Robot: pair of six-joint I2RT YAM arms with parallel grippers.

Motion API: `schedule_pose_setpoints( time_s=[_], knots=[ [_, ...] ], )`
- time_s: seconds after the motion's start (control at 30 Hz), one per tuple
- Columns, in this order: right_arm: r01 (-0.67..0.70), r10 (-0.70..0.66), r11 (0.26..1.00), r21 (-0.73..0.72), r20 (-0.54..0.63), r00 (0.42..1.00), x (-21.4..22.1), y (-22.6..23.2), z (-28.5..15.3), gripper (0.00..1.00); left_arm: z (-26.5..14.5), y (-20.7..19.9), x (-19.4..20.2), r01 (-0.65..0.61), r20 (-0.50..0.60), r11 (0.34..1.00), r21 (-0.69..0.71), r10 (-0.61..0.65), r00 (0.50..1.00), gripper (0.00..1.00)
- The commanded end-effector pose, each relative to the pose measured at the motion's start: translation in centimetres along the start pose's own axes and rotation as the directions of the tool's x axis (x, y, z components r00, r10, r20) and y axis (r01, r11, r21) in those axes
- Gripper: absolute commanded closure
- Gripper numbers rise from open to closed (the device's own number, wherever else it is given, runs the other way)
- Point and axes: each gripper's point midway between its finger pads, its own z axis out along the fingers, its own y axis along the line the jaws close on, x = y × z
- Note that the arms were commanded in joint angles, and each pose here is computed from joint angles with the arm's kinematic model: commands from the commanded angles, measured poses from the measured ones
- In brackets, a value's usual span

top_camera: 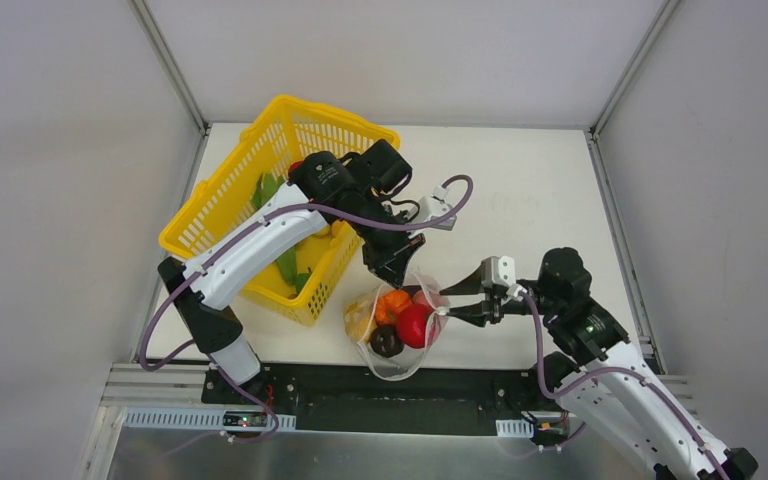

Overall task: Place the food in the zip-top bag and seal the zipper
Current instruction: Adjust the zipper food storage bag at the center of the board.

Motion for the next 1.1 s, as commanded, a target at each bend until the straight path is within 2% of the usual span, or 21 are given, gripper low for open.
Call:
schedule_pose_setpoints(
  time_s=[0.0, 0.07, 0.13, 0.2, 0.3, 0.47, 0.53, 0.6, 0.7, 0.77, 0.83, 0.97, 1.07],
  knots=[
    [0.072, -0.068, 0.995, -0.067, 0.057, 0.996, -1.3, 0.6, 0.5, 0.63, -0.1, -1.2, -1.0, -0.032, 0.045, 0.998, 0.054, 0.029, 0.999, 1.00],
    [0.074, -0.070, 0.996, -0.058, 0.060, 0.996, -1.2, 0.6, 0.5, 0.67, 0.1, -1.2, -1.0, -0.031, 0.045, 0.998, 0.055, 0.028, 0.999, 1.00],
    [0.077, -0.074, 0.996, -0.048, 0.070, 0.995, -1.2, 0.6, 0.4, 0.78, 0.2, -1.0, -1.1, -0.031, 0.047, 0.998, 0.056, 0.028, 0.999, 1.00],
    [0.078, -0.074, 0.996, -0.040, 0.083, 0.994, -1.4, 0.6, 0.4, 0.84, 0.3, -1.0, -1.1, -0.028, 0.045, 0.998, 0.057, 0.026, 0.999, 1.00],
    [0.063, -0.060, 0.997, -0.033, 0.086, 0.994, -1.4, 0.7, 0.3, 1.00, 0.5, -0.8, -1.0, -0.028, 0.041, 0.998, 0.052, 0.026, 0.999, 1.00],
    [-0.004, 0.004, 1.000, 0.003, 0.117, 0.993, -2.5, 0.4, 0.1, 1.00, -0.1, 0.6, -0.3, -0.013, 0.047, 0.999, -0.046, 0.015, 0.999, 0.99],
    [-0.046, 0.041, 0.999, 0.028, 0.143, 0.989, -3.2, 0.2, 0.0, 1.00, -0.8, 1.8, -0.4, 0.020, 0.098, 0.993, -0.117, -0.008, 0.995, 0.81],
    [-0.114, 0.100, 0.991, 0.073, 0.179, 0.979, -4.0, -0.3, -0.3, 1.00, -1.5, 3.4, -0.1, 0.073, 0.163, 0.978, -0.194, -0.042, 0.986, 0.68],
    [-0.215, 0.185, 0.969, 0.119, 0.220, 0.958, -4.8, -0.9, -0.5, 1.00, -3.6, 5.4, 0.1, 0.165, 0.297, 0.942, -0.292, -0.075, 0.952, 0.39],
    [-0.293, 0.254, 0.945, 0.147, 0.238, 0.938, -4.9, -1.6, -0.5, 1.00, -4.9, 6.4, 0.6, 0.209, 0.368, 0.914, -0.348, -0.072, 0.927, 0.29],
    [-0.371, 0.322, 0.911, 0.181, 0.249, 0.913, -4.5, -2.5, -0.4, 1.00, -5.7, 6.8, 1.4, 0.235, 0.391, 0.887, -0.397, -0.068, 0.918, 0.25],
    [-0.501, 0.419, 0.824, 0.266, 0.311, 0.853, -4.2, -4.5, -0.6, 1.00, -6.0, 6.5, 3.5, 0.278, 0.380, 0.864, -0.420, -0.111, 0.918, 0.24],
    [-0.519, 0.434, 0.812, 0.267, 0.320, 0.843, -4.1, -4.6, -0.6, 1.00, -5.8, 6.5, 5.2, 0.332, 0.370, 0.836, -0.437, -0.169, 0.913, 0.24]
  ],
)
